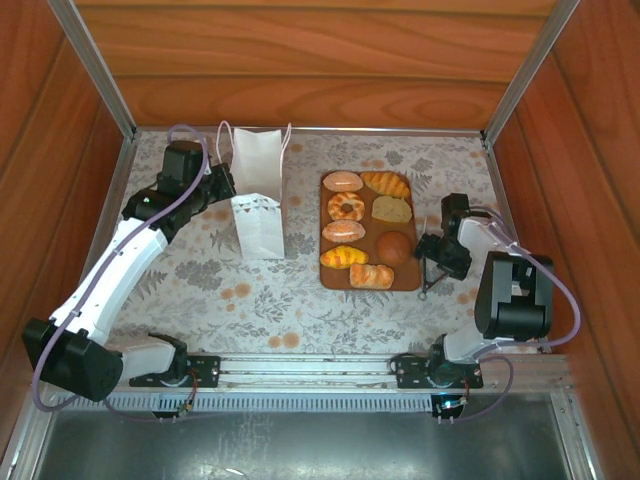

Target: Place the fake bread into the paper bag

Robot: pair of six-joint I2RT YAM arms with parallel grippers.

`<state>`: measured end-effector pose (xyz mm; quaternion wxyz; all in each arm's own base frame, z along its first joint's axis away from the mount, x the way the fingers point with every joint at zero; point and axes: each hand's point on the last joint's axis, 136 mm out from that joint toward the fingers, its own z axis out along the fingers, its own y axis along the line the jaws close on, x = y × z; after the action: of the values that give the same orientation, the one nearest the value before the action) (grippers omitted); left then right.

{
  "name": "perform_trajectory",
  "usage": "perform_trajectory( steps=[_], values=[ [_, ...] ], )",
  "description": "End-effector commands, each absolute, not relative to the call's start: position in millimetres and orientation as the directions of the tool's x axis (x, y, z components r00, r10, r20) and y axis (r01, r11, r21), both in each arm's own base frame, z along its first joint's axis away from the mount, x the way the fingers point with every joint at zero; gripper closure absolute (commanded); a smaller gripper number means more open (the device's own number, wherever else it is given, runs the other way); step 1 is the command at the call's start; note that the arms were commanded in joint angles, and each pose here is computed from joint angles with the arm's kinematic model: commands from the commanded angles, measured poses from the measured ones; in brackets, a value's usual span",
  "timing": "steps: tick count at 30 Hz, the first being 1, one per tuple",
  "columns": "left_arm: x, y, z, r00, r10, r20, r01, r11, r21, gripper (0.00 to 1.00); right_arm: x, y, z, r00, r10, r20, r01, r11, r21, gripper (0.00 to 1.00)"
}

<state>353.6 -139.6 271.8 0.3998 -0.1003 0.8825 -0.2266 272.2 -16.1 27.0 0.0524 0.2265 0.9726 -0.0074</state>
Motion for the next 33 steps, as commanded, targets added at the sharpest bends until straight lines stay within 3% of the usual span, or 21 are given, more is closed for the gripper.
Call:
perform_trajectory(
  steps=[1,11,16,21,29,33],
  values=[
    [348.2,-145.7,270.8,-0.678,-0.368,-0.636,0.017,0.857,-0.515,1.0,277.5,-19.1,27.0,-0.892,0.44,-0.1,0.441,0.897,0.014,0.09],
    [350.4,-155.3,275.4,-0.677,-0.372,-0.635,0.06,0.832,-0.552,1.0,285.7,-36.6,28.7,-0.896,0.425,-0.125,0.43,0.903,-0.012,0.09],
    [352.9,-156.9,271.3,-0.681,-0.377,-0.627,0.056,0.828,-0.558,0.98,290.5,-37.3,25.8,-0.91,0.404,-0.094,0.406,0.914,-0.004,0.15],
    [352.4,-159.5,270.4,-0.688,-0.37,-0.624,0.065,0.825,-0.561,0.64,286.7,-36.7,13.5,-0.909,0.411,-0.063,0.412,0.911,-0.012,0.13],
    [347.4,-145.5,287.5,-0.626,-0.364,-0.69,0.078,0.851,-0.52,0.4,286.7,-29.7,2.0,-0.914,0.406,-0.013,0.406,0.914,0.014,0.12],
    [342.7,-134.1,297.6,-0.58,-0.359,-0.732,0.076,0.87,-0.487,0.37,287.7,-29.3,3.9,-0.915,0.402,-0.024,0.402,0.916,0.021,0.21]
  ],
)
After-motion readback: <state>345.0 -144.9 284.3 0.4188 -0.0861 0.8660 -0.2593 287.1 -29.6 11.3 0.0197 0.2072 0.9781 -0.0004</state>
